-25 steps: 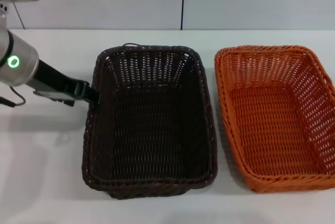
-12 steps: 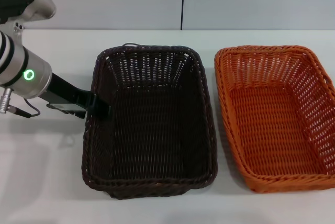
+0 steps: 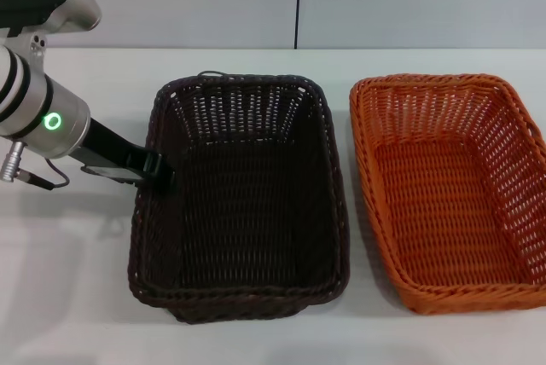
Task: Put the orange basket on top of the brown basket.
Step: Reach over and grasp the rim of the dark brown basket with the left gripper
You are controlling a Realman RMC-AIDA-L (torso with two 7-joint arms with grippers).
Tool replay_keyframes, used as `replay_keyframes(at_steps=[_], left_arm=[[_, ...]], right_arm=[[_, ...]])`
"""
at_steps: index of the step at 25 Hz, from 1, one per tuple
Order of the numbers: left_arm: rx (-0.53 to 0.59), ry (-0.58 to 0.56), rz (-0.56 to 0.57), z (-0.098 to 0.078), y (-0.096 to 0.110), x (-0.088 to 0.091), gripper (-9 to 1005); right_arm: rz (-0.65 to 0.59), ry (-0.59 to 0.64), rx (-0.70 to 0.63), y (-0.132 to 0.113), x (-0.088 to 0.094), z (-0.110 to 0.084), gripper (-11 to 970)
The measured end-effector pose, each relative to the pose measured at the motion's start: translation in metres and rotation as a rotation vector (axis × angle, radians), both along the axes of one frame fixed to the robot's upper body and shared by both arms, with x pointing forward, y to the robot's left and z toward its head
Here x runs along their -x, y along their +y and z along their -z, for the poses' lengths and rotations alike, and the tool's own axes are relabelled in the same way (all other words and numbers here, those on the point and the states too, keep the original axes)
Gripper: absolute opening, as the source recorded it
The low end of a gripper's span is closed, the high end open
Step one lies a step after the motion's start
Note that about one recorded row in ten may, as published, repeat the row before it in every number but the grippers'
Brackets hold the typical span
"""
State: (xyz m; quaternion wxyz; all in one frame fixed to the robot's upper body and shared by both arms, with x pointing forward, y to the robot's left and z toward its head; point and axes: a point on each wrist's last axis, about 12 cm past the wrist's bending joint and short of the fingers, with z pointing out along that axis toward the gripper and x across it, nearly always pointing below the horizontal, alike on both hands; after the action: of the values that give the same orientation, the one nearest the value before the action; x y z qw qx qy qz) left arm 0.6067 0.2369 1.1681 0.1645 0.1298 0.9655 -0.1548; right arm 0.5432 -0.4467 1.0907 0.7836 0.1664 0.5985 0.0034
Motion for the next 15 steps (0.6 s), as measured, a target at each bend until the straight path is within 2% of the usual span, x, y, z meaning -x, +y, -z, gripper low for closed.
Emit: replay_keyframes(at_steps=[3,9,13,14,15], left_arm=[[0.000,0.000,0.000,0.000,0.000,-0.001,408],[0.001,-0.001,-0.002,-0.001,0.001,-0.001,307],[0.000,-0.024,0.009,-0.009,0.002,-0.002,240],[0.002,-0.035,0.023,-0.013,0.003,-0.002,223],[0.014,-0.061,0.066,-0.024,0.005,-0.002,220]], right_arm=[[0.000,-0.001,0.001,0.000,-0.001,-0.001,673],[0.001,0.003,0.002,-0.001,-0.003,-0.002,673],[0.003,0.006,0.001,-0.001,-0.004,-0.002,672],[0.003,0.005,0.002,-0.001,-0.004,-0.002,672],[0.003,0.005,0.002,-0.001,-0.004,-0.003,672]])
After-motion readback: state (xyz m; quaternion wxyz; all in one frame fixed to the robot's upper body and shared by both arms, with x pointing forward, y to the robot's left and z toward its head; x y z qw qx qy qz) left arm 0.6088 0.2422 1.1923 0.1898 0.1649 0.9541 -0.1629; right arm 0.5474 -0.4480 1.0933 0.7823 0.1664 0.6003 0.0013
